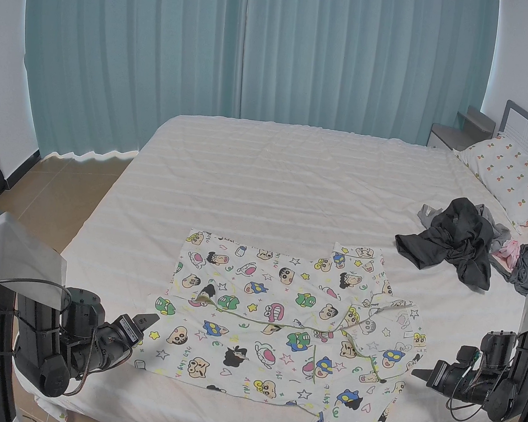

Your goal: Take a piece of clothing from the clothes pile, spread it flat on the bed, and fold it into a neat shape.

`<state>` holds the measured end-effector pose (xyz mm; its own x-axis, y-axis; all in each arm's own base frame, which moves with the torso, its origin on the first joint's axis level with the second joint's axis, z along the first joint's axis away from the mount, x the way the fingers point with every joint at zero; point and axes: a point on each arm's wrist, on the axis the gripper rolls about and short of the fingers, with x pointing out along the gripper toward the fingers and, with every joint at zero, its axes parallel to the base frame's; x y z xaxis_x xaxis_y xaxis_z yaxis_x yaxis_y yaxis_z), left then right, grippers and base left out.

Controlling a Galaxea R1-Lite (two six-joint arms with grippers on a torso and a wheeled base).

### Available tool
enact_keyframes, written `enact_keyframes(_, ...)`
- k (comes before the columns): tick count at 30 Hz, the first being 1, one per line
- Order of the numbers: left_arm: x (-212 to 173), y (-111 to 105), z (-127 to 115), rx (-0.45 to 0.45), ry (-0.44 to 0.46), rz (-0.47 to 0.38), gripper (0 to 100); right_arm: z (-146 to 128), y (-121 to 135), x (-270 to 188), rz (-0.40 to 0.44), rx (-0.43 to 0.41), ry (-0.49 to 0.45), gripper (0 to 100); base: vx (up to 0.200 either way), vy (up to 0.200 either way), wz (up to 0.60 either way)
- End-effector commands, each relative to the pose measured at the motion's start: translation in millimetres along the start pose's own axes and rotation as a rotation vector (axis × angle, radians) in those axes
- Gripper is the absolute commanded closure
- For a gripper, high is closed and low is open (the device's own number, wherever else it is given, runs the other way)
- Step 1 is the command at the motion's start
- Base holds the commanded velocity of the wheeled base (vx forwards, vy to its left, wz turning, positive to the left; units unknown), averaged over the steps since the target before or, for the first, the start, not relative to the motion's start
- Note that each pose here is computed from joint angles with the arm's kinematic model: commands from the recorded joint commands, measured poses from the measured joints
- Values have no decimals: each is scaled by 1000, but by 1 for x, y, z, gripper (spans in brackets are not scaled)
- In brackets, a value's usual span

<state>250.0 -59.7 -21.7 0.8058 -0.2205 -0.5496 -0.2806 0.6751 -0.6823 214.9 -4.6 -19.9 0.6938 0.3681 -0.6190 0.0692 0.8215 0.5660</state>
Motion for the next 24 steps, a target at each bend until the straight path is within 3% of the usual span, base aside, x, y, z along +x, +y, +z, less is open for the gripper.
enact_keyframes(1, 0, -2, 1, -1, -11, -16, 0, -7, 3, -1, -8, -3, 38, 100, -200, 0, 0)
enact_keyframes(2, 0, -2, 1, -5, -10, -16, 0, -8, 5, 0, -13, -7, 42, 0, -200, 0, 0)
enact_keyframes(5, 0, -2, 1, -11, -10, -16, 0, -11, 6, 2, -27, -15, 55, 0, -200, 0, 0)
enact_keyframes(10, 0, -2, 1, -12, -8, -18, 0, -18, 6, 10, -33, -26, 81, 0, 0, 0, 0)
enact_keyframes(18, 0, -2, 1, -10, -6, -20, 0, 17, 0, 58, -30, -67, -108, 0, 0, 0, 0)
enact_keyframes(24, 1, -1, 0, -11, -3, -16, 0, 32, -2, 79, -53, -64, -121, 0, 0, 0, 0)
